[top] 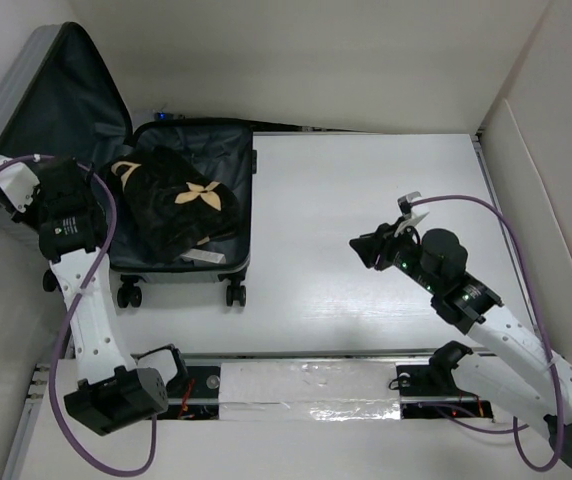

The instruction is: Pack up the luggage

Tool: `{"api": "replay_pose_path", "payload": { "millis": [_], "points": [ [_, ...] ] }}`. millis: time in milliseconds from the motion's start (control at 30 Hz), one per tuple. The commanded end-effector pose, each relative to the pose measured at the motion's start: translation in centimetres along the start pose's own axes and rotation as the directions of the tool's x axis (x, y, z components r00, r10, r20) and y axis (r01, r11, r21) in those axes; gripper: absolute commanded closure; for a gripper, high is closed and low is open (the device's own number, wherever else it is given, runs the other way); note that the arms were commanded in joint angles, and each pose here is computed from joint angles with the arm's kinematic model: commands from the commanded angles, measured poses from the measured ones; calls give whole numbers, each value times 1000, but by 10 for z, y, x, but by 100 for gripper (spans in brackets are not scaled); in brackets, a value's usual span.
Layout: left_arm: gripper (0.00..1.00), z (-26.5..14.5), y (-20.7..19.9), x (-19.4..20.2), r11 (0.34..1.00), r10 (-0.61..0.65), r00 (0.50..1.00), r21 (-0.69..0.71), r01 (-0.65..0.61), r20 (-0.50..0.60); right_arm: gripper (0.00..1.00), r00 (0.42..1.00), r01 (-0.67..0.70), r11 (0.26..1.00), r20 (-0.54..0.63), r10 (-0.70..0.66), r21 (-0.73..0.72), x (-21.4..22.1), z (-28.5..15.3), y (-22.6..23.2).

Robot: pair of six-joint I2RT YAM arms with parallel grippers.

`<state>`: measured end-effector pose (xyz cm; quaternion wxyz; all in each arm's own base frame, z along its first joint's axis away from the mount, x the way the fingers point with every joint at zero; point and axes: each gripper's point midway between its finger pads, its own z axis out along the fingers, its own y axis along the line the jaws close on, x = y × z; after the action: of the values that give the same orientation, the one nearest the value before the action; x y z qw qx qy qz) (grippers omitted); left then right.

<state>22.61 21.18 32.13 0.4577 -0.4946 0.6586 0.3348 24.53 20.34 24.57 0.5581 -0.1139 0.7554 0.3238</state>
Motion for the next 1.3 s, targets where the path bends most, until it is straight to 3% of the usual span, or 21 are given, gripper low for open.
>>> {"api": "replay_pose_path", "payload": {
  "millis": [0, 133, 233, 300, 367, 433, 467, 567, 600, 633, 667, 733, 800, 933, 967, 1000, 1100, 1133, 1167, 1233, 1267],
  "points": [
    [100, -17, -29, -10, 985, -73, 997, 158, 70, 8, 58, 998, -5, 999, 56, 3, 34, -21, 0, 0],
    [100, -44, -54, -16, 947, -74, 997, 315, 67, 9, 58, 998, -14, 997, 68, 8, 76, -21, 2, -8],
    [100, -96, -97, -14, 790, -81, 997, 608, 77, -21, 58, 998, -20, 997, 63, 15, 80, -19, 4, -9],
    [100, -145, -119, -7, 589, -69, 997, 806, 53, -15, 58, 999, -22, 996, 46, 18, 86, -15, 9, -11],
    [100, -217, -126, -12, 255, -105, 994, 967, 6, 21, 58, 999, -24, 996, 35, 21, 86, -11, 13, -12],
    [100, -245, -127, 18, 53, -39, 998, 998, -46, 48, 58, 1000, -25, 996, 20, 23, 86, -7, 17, -12],
    [100, -269, -124, 33, -94, 20, 999, 994, -46, 48, 58, 1000, -24, 995, 5, 24, 92, -3, 20, -14],
    [100, -297, -110, 82, -316, 153, 986, 949, -10, 61, 58, 1000, -21, 996, -6, 21, 91, -2, 23, -14],
    [86, -295, -108, 101, -333, 203, 978, 943, 18, 53, 58, 1000, -21, 995, -11, 22, 95, 0, 24, -15],
    [43, -297, -103, 112, -358, 230, 971, 933, 30, 57, 58, 1000, -22, 995, -12, 23, 102, 0, 24, -16],
    [30, -307, -91, 121, -420, 247, 966, 907, 42, 70, 58, 1000, -22, 994, -15, 23, 106, 2, 25, -17],
    [12, -306, -81, 143, -442, 292, 954, 894, 68, 71, 57, 1000, -21, 993, -20, 24, 114, 4, 26, -19],
    [9, -320, -63, 143, -504, 251, 965, 861, 63, 77, 57, 999, -21, 992, -30, 24, 122, 7, 28, -21],
    [18, -332, -54, 122, -530, 181, 978, 848, 9, 102, 68, 999, -20, 992, -27, 24, 126, 7, 31, -22],
    [24, -324, -63, 112, -473, 160, 984, 881, 5, 81, 83, 1000, -21, 992, -15, 23, 123, 5, 32, -22],
    [27, -324, -67, 92, -427, 126, 991, 904, 8, 50, 90, 1000, -21, 992, -16, 23, 123, 6, 33, -22],
    [44, -284, -101, 49, -140, 20, 997, 987, 81, -79, 100, 1000, -18, 992, -20, 20, 128, 7, 34, -24],
    [61, -271, -110, 40, -67, -5, 994, 992, 109, -110, 100, 1000, -18, 992, -20, 20, 128, 8, 35, -24],
    [69, -241, -129, 38, 80, -23, 989, 986, 149, -148, 100, 1000, -16, 992, -17, 19, 127, 7, 35, -24],
    [77, -223, -142, 18, 186, -80, 979, 962, 201, -189, 100, 1000, -15, 993, -12, 17, 118, 6, 35, -22],
    [78, -195, -157, 22, 307, -92, 975, 926, 221, -202, 100, 1000, -14, 993, -12, 15, 116, 7, 36, -22]
  ]
}}
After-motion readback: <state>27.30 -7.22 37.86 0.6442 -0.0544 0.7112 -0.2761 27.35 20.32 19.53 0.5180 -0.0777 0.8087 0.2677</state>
